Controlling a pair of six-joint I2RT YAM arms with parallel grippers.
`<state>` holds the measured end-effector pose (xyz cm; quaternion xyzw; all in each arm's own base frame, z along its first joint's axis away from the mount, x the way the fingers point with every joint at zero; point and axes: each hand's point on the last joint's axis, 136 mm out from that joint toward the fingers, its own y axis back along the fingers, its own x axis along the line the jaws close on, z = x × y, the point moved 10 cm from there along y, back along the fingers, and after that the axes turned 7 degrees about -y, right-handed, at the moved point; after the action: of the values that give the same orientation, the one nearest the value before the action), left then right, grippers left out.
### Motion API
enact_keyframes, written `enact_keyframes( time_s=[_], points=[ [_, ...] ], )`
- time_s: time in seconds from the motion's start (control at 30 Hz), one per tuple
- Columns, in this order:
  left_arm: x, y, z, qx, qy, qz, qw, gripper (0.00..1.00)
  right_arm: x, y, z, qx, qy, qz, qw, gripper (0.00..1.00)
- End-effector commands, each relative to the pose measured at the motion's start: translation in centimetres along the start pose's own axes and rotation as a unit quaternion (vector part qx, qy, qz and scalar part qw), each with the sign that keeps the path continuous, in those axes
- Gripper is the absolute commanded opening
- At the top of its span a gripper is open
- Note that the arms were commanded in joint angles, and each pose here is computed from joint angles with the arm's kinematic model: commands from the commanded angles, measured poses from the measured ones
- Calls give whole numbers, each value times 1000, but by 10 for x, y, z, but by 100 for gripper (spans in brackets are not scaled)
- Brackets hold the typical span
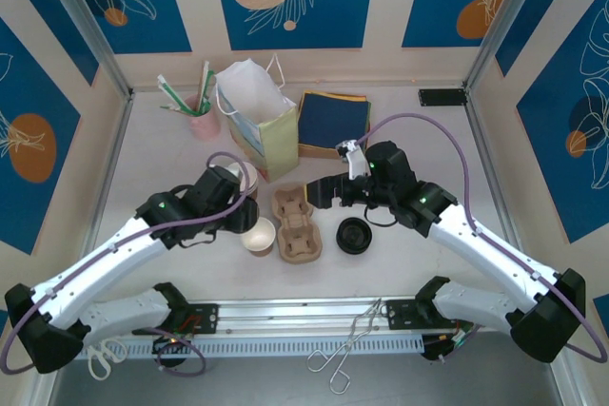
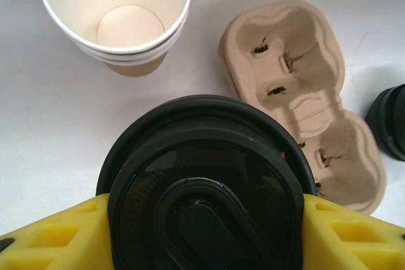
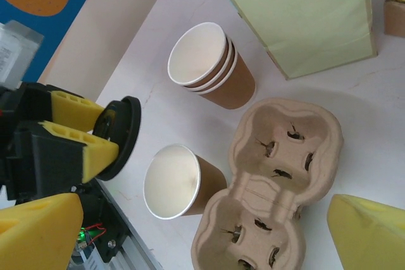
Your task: Pack the takeout coffee
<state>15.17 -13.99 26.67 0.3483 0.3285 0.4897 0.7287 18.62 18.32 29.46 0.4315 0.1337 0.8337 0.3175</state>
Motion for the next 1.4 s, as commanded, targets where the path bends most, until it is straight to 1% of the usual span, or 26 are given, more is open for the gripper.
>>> enact_keyframes(
  time_s=[0.0, 0.27, 0.63, 1.07, 1.37],
  points=[
    [-2, -8, -6, 12, -32, 33, 999, 59, -1, 5, -5, -5, 0, -6, 1000, 99],
    [-21, -23, -12, 36, -82, 57, 994, 60, -5, 8, -10, -7, -3, -13, 1000, 99],
    [-32, -39, -25, 56, -101, 60, 991, 61, -6, 7, -10, -6, -4, -16, 1000, 99],
    [-33, -53, -33, 63, -95, 57, 992, 61, -8, 6, -12, -3, -5, -20, 1000, 99],
    [-34, -48, -31, 53, -89, 46, 994, 62, -9, 3, -12, 0, -7, -18, 1000, 99]
  ],
)
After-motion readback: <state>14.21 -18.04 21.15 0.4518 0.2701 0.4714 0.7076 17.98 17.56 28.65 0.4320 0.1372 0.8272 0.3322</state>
